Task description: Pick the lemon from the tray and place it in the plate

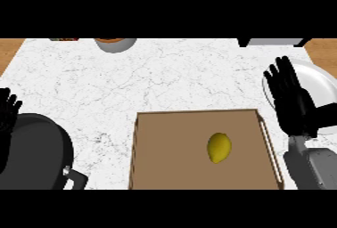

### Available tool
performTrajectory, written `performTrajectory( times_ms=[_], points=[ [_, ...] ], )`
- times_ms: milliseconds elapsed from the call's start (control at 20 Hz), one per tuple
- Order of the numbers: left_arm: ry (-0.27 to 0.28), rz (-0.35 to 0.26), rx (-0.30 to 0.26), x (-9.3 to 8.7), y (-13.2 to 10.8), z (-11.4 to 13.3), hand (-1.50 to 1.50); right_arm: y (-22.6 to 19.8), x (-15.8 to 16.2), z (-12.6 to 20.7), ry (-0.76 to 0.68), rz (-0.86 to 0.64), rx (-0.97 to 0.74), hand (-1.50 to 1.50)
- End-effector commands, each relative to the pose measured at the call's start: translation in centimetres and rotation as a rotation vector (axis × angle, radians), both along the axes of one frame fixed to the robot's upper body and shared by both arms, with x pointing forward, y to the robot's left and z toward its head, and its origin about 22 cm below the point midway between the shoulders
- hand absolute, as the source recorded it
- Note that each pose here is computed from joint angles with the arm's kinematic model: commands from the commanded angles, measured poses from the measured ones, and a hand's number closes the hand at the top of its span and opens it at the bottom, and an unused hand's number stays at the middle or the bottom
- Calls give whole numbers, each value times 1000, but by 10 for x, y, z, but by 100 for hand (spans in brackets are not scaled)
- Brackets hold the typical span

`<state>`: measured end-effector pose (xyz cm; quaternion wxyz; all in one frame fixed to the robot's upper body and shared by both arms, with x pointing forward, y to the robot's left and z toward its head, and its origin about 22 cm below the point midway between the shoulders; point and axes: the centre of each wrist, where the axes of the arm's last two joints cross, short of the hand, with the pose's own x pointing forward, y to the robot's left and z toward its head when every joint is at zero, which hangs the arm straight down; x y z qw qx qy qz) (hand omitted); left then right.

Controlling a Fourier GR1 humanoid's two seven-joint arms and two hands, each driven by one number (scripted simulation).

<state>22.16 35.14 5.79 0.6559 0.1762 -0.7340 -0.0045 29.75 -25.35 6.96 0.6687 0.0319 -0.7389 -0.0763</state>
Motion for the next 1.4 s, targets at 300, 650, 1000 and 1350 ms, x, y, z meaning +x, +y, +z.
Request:
performTrajectory(
  times_ms=[300,650,1000,1350],
  points=[
    [329,-40,-205,-18,-39,-62,0,-114,-40,7,117,-365,-774,150],
    [464,-93,-300,-18,-75,-86,0,-63,-87,-11,-115,-859,-507,-150],
    [464,-147,-294,3,-97,-80,0,-33,-145,-13,-15,-740,-636,-150],
    [461,-187,-290,0,-101,-74,0,-32,-177,-5,329,-461,-855,-150]
  ],
)
